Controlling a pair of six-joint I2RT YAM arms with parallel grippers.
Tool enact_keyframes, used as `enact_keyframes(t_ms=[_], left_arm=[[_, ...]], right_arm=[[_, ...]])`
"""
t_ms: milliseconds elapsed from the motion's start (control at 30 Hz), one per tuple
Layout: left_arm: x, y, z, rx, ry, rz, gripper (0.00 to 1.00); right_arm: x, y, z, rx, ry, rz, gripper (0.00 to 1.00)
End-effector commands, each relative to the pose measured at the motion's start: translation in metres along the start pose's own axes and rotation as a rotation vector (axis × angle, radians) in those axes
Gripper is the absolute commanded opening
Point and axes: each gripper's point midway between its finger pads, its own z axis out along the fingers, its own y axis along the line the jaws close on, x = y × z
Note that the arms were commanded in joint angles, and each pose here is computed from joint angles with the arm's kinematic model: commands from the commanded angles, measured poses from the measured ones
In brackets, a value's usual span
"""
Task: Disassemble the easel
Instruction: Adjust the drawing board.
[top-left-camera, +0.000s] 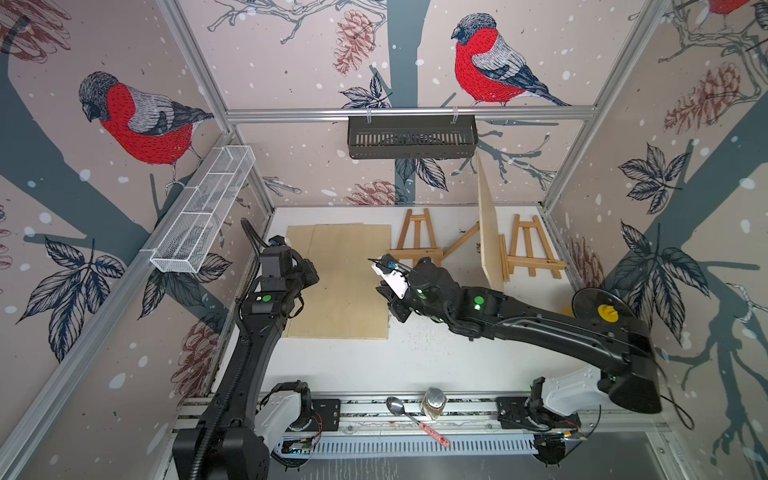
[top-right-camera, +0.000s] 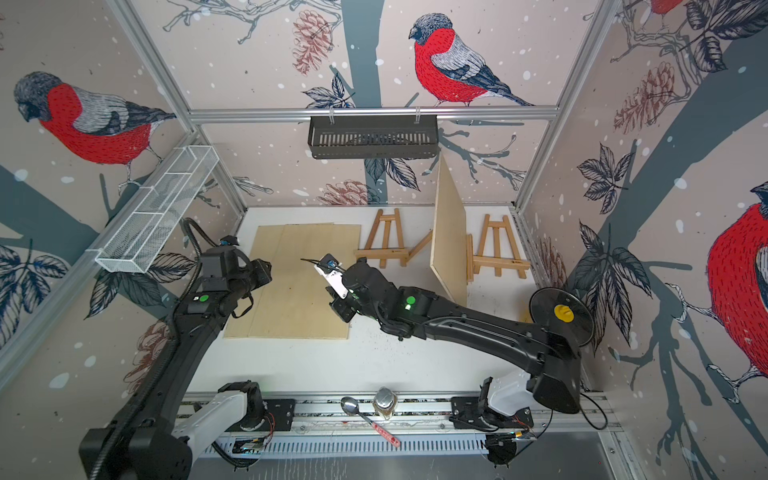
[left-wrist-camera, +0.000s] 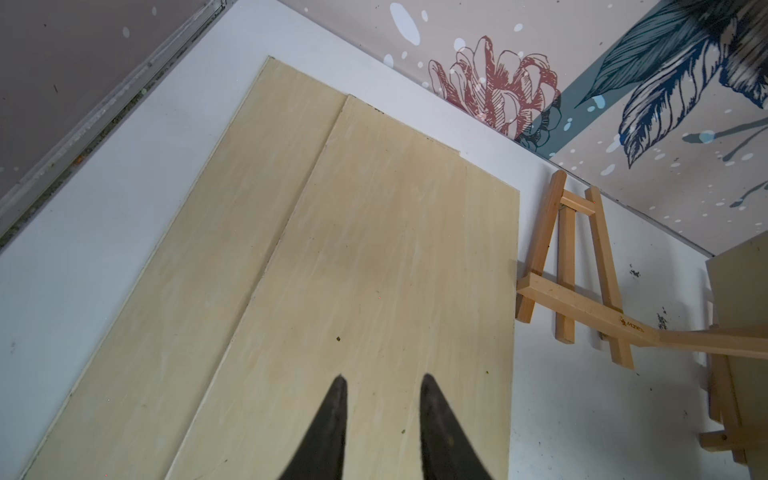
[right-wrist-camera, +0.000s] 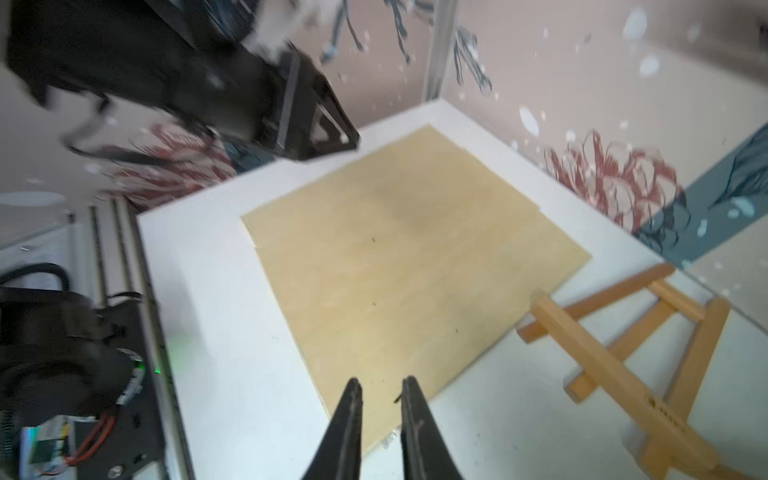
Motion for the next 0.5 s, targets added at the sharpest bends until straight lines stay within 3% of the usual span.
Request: enact_keyframes(t_ms=[0,300,467], left_arm=[[-0.028,-0.01,0.001,0.04,-0.088,-0.002,0.27],[-0.057,0.019,0.001,-0.085,-0.145,-0.001,0.21],[-0.066,0.049,0.028,-0.117,-0.12,-0.058,0.02]], right_arm=[[0.029,-0.008,0.026,-0.003,0.13,0.062,0.18],[0.095,-0.03,0.095,0.128,0.338,0.048,0.18],[0.116,-0.053,0.12,0.186,0.397,0.059,0.18]])
